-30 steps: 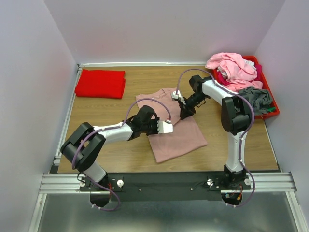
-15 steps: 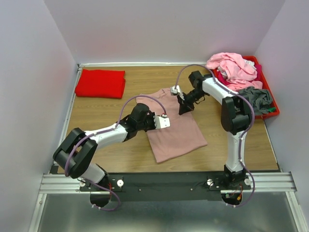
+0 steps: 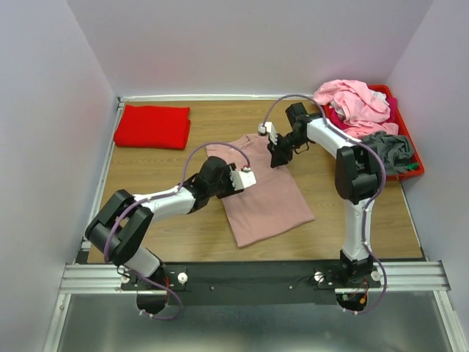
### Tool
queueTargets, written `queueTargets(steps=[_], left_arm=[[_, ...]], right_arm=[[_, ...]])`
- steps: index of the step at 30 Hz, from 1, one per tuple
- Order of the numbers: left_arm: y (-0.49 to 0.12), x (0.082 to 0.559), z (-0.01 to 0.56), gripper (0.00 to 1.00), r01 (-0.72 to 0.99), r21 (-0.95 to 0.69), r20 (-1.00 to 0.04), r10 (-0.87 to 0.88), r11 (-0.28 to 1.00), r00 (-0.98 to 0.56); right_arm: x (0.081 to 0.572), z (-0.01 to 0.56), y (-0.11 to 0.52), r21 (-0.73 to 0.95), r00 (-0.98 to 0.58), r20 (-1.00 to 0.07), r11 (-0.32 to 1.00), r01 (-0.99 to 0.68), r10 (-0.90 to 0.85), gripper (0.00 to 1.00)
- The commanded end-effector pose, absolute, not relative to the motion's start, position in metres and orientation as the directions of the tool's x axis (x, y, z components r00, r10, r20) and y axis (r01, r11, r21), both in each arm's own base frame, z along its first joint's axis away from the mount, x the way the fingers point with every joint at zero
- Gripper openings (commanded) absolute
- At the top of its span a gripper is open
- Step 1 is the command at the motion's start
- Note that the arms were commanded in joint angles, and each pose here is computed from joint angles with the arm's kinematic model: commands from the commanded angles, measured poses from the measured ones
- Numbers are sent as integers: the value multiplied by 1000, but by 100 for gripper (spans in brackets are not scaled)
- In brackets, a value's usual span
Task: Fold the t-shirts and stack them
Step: Fold the tshirt
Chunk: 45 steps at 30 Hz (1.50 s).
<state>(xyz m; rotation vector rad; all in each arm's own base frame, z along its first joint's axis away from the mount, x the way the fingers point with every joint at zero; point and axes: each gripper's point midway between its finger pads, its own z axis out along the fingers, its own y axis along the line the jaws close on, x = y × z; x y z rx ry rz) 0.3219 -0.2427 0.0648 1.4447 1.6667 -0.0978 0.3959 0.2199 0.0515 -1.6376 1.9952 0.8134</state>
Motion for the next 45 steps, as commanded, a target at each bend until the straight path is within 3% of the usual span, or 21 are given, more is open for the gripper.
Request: queueTargets(steps=[1, 5, 8, 11, 12, 13, 15, 19, 21, 22, 25, 29, 36, 45], left_arm=[[-207, 365, 119, 69, 582, 611, -659, 752, 537, -2], [-185, 366, 184, 71, 416, 635, -725, 688, 651, 31], [-175, 349, 237, 91, 331, 553, -829, 542, 764, 136], [-166, 325, 274, 98, 309, 477, -876, 417, 823, 243], [-178, 316, 275, 98, 384, 484, -873, 405, 786, 271], [-182, 307, 287, 98, 415, 482, -873, 381, 772, 305], [-206, 285, 282, 95, 560, 508, -861, 373, 654, 345], [-247, 239, 257, 82, 701, 527, -835, 445, 481, 323], [-258, 211, 232, 80, 732, 540, -797, 533, 416, 285], [-283, 175, 227, 77, 788, 517, -803, 510, 335, 309], [-302, 120, 213, 76, 848, 461, -807, 521, 261, 279], [-327, 67, 161, 72, 877, 473, -668, 682, 82, 297], [-326, 64, 95, 71, 846, 520, -489, 772, -116, 406], [-311, 96, 54, 66, 858, 493, -469, 788, -140, 398]], right_arm=[[426, 91, 218, 31, -210, -682, 259, -965, -700, 33], [408, 124, 214, -3, -174, -716, 252, -968, -676, 45], [383, 149, 207, -62, -101, -737, 216, -974, -668, 56], [361, 175, 199, -142, -16, -760, 190, -972, -649, 71], [345, 163, 197, -116, -26, -767, 178, -977, -641, 93], [333, 173, 197, -149, 23, -779, 150, -977, -626, 100], [291, 145, 198, -63, 4, -802, 78, -995, -597, 100], [237, 108, 178, -128, 170, -755, -112, -985, -633, 100], [227, 108, 165, -200, 239, -707, -135, -970, -665, 99], [219, 104, 160, -201, 248, -695, -148, -968, -675, 99], [202, 96, 145, -190, 275, -647, -199, -961, -711, 94], [195, 83, 123, -164, 252, -565, -192, -968, -785, 90], [196, 80, 121, -158, 250, -580, -194, -968, -775, 91], [200, 60, 134, -77, 224, -634, -228, -971, -740, 90]])
